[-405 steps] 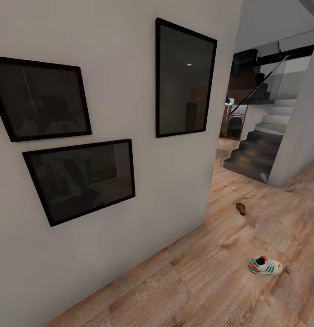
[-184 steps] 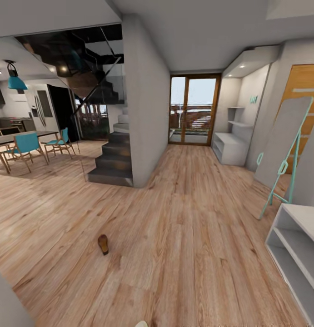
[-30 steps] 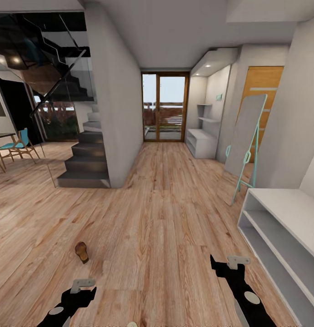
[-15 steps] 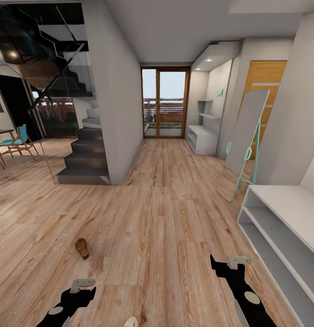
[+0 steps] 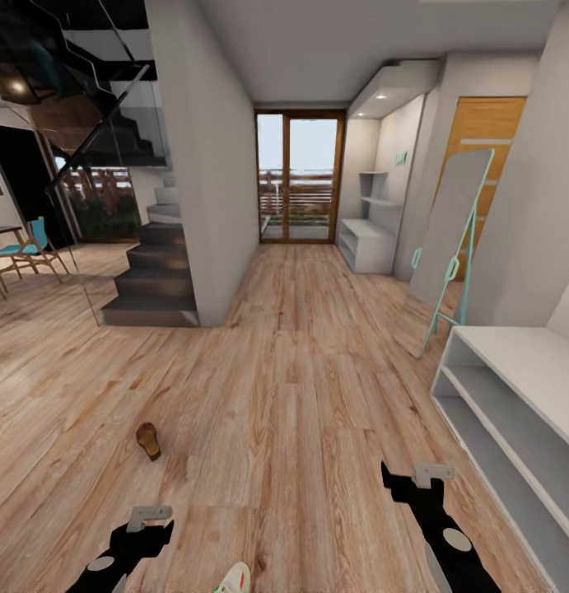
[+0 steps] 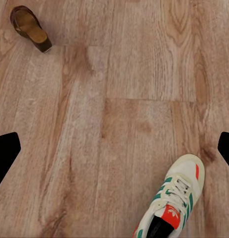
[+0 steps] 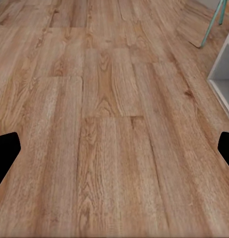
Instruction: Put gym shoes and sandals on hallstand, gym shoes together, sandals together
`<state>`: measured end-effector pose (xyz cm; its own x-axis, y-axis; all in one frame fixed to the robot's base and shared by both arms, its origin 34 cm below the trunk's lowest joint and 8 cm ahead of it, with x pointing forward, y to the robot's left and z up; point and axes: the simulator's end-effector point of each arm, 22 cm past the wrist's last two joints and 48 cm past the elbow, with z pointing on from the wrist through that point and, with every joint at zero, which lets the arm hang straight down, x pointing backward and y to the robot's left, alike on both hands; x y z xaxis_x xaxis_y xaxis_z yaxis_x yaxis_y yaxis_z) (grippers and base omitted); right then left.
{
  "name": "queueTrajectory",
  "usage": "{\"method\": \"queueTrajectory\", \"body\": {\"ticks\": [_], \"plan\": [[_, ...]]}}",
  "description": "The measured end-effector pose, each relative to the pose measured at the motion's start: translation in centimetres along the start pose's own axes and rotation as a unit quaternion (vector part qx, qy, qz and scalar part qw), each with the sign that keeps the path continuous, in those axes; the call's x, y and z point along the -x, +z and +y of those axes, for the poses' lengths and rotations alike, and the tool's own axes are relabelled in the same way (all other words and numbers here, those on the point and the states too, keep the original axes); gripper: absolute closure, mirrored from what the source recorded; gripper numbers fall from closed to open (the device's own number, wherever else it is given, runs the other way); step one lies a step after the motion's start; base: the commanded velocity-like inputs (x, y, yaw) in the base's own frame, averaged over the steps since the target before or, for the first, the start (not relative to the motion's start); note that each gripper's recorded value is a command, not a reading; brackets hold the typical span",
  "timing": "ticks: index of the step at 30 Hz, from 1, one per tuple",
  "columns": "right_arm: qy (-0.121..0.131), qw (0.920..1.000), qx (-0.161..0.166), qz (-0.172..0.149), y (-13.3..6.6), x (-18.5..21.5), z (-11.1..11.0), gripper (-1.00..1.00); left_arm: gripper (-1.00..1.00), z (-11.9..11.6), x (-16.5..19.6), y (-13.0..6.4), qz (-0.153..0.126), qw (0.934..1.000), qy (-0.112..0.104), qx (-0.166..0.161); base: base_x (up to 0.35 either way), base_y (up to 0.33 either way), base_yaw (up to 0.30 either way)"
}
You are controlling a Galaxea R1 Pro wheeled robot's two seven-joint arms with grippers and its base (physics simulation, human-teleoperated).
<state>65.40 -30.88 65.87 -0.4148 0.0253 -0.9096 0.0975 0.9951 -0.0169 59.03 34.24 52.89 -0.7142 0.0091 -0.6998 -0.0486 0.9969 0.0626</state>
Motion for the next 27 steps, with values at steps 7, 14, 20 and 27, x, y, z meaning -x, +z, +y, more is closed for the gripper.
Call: {"method": "queueTrajectory", "body": {"ticks": [7,14,20,27], "plan": [[-0.001,1.0000,0.000,0.004,0.5,-1.7,0.1,-1.00,-1.00,-0.1,-1.4,1.0,0.004,1.0000,0.000,0.000,0.000,0.000,0.000],[-0.001,1.0000,0.001,0.004,0.9,-3.0,0.1,-1.00,-1.00,-0.2,-2.6,1.8,0.005,1.0000,0.001,0.000,0.000,0.000,0.000],[-0.001,1.0000,0.001,0.004,1.3,-4.1,0.1,-1.00,-1.00,-0.2,-3.5,2.5,0.005,1.0000,0.001,0.000,0.000,0.000,0.000],[-0.001,1.0000,0.001,0.004,1.7,-5.4,0.1,-1.00,-1.00,-0.3,-4.6,3.4,0.005,1.0000,0.001,0.000,0.000,0.000,0.000]]}}
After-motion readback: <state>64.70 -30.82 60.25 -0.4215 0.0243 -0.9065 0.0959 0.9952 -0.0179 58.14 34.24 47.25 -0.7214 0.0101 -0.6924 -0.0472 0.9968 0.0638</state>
